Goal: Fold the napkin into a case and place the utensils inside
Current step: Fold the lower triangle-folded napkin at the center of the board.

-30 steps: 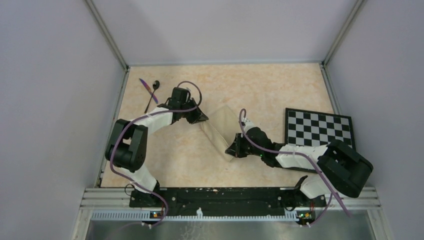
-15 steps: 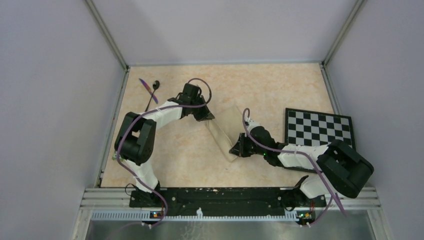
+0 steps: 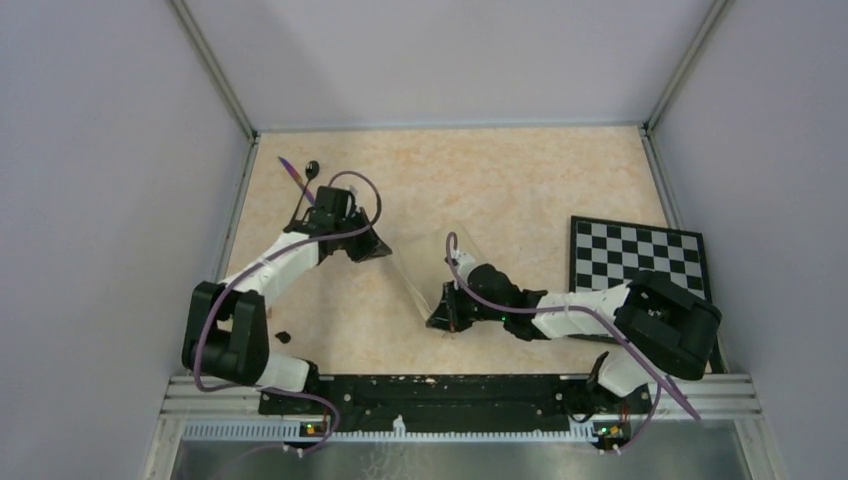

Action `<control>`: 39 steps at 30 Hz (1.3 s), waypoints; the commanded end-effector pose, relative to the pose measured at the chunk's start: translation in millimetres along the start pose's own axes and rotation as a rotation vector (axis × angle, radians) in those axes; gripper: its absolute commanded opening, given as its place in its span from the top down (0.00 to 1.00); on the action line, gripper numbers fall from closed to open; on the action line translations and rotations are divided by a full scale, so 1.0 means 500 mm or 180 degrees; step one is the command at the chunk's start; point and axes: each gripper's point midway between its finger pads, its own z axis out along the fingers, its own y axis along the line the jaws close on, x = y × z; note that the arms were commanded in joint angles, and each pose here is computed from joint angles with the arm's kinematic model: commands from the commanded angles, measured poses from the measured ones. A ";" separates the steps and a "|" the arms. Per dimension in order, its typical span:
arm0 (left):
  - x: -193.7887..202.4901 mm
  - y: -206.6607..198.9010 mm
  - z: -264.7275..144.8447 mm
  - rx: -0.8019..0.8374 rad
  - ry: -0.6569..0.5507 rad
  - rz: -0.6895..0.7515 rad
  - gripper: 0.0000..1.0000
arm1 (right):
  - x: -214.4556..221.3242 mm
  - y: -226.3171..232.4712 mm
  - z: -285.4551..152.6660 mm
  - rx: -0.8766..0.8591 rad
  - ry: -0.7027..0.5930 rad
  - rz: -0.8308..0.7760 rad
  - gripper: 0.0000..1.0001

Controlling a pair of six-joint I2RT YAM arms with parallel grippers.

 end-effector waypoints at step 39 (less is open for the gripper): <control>-0.020 -0.098 0.105 -0.0359 -0.0448 0.0017 1.00 | 0.022 -0.065 -0.038 -0.0067 -0.0091 0.0467 1.00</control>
